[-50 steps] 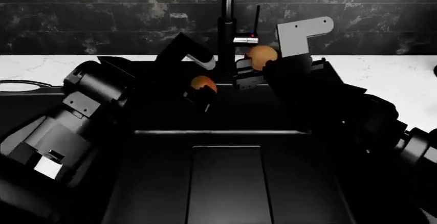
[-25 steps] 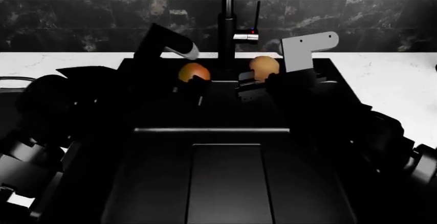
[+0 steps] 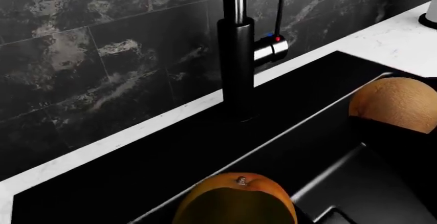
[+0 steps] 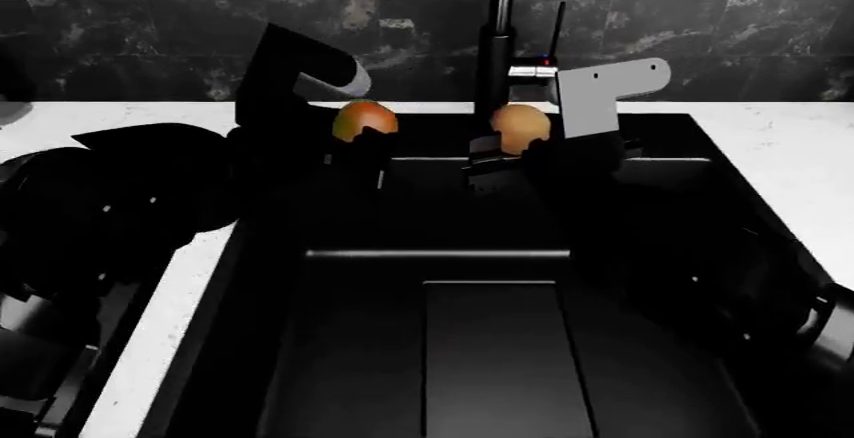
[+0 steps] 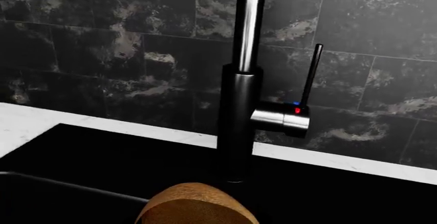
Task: Pick up the fruits and vegetables and place them in the sink. Turn on the sink faucet to wash them. Then turn the sink off and put them in the tray.
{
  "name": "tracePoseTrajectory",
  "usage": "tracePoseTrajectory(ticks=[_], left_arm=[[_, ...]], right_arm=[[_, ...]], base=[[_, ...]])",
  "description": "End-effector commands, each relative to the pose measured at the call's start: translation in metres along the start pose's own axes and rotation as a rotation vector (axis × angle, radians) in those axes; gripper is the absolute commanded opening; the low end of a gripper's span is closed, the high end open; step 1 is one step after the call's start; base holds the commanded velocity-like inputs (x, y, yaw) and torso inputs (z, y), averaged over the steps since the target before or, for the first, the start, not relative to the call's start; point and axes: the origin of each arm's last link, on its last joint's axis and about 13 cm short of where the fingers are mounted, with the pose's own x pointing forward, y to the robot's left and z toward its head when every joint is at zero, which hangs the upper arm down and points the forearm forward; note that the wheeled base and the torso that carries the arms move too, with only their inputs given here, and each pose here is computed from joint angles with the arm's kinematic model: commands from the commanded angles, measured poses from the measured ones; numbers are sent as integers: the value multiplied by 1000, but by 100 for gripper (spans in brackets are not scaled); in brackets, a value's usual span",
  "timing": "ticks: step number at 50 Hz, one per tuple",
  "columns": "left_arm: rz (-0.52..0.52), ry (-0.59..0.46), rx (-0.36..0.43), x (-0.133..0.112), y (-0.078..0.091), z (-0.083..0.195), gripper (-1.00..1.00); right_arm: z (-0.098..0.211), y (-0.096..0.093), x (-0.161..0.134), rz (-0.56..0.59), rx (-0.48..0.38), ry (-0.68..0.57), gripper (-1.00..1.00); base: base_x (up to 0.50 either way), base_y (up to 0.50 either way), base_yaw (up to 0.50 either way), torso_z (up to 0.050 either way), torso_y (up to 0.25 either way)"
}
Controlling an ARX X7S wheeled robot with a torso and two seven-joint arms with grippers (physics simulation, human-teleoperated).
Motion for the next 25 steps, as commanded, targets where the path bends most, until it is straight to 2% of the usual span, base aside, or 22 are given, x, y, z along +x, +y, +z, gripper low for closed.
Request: tracePoseTrajectory(ticks=[1,25], left_arm=[[33,-18,-12,-3,2,3,-100],[23,2,-27,-2,3,0,-100]], right_arm=[[2,1,1,7,-16,-14,-100],[2,2,2,14,-18,-13,-100]], base=[[0,500,0,0,0],[0,500,0,0,0]])
